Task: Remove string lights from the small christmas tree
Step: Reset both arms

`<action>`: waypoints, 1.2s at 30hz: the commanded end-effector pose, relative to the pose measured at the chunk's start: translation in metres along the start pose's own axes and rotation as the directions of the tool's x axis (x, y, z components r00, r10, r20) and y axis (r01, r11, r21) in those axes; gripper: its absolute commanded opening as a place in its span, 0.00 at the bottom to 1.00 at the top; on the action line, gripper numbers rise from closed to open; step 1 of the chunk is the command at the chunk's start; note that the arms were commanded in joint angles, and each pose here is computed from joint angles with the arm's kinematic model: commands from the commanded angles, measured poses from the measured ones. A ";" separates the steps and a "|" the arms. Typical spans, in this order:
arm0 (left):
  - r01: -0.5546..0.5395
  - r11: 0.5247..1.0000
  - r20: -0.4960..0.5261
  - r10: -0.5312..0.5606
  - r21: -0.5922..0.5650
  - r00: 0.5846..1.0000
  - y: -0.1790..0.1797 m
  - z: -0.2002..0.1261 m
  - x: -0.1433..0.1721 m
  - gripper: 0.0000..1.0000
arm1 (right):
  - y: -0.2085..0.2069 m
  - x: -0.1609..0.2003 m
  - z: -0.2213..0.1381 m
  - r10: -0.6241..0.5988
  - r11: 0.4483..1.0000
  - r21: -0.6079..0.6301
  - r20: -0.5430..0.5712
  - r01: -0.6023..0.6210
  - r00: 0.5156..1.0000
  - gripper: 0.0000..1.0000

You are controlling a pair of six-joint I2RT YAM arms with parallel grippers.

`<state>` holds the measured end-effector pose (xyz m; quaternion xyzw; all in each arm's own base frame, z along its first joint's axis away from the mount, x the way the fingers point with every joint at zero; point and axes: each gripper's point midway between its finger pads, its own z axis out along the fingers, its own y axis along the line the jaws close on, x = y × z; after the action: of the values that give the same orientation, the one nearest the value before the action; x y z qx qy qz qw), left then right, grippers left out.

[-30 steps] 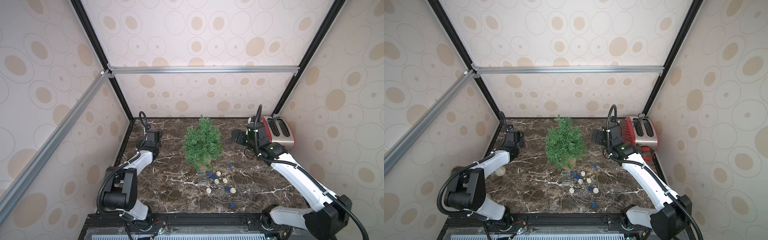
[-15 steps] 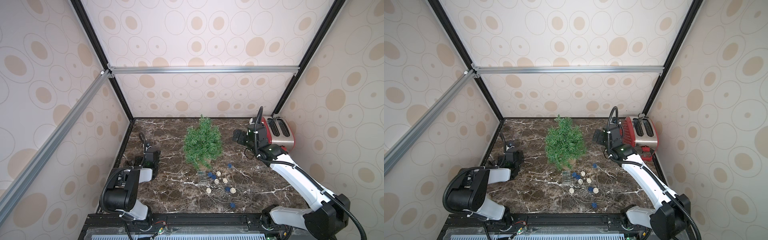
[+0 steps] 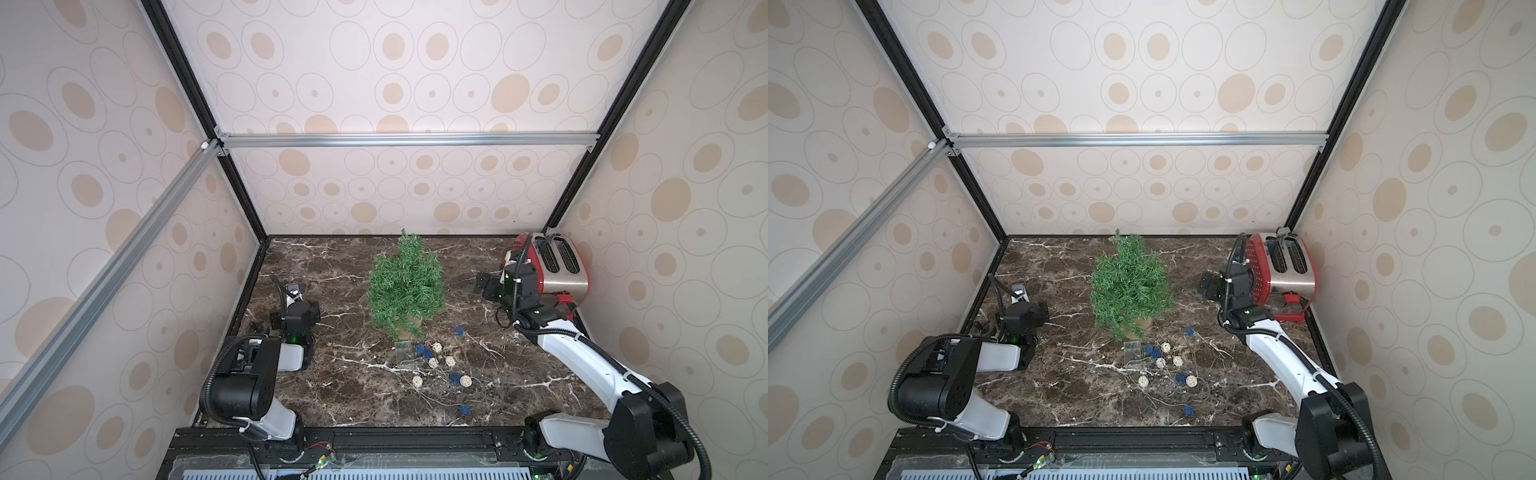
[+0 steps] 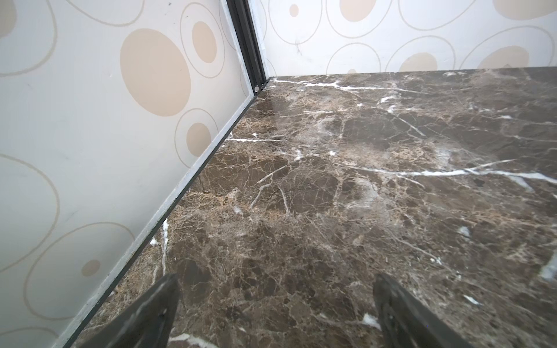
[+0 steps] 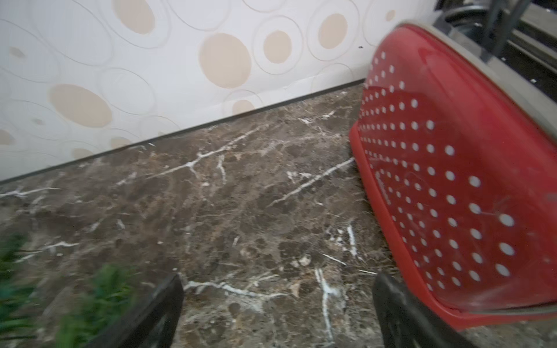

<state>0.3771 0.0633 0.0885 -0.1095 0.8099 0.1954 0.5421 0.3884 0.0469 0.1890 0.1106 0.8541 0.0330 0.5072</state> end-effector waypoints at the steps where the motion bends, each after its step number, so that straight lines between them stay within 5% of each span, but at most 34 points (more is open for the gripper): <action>1: 0.026 1.000 0.051 -0.026 -0.002 0.998 0.002 0.002 -0.018 0.99 | -0.011 -0.007 0.003 -0.133 0.991 0.030 0.115 0.130 0.984 1.00; 4: 0.028 1.000 0.054 -0.028 -0.002 0.998 0.002 0.002 -0.019 1.00 | -0.026 0.005 0.006 -0.254 0.966 0.095 0.170 0.241 0.952 1.00; 7: 0.027 1.000 0.053 -0.027 -0.002 0.998 0.002 0.002 -0.019 0.99 | -0.044 0.029 0.017 -0.311 0.942 0.162 0.106 0.292 0.944 0.99; 16: 0.027 1.000 0.053 -0.026 -0.002 0.998 0.002 0.002 -0.019 0.99 | -0.061 0.074 0.057 -0.261 0.965 0.059 0.110 0.256 0.959 1.00; 36: 0.026 1.000 0.051 -0.026 -0.003 0.998 0.002 0.003 -0.018 1.00 | -0.061 0.075 0.061 -0.245 0.969 0.019 0.090 0.245 0.965 0.99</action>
<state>0.3781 0.0629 0.0900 -0.1093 0.8083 0.1925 0.5455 0.3904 0.0006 0.0705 0.0071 0.8502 -0.0412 0.5248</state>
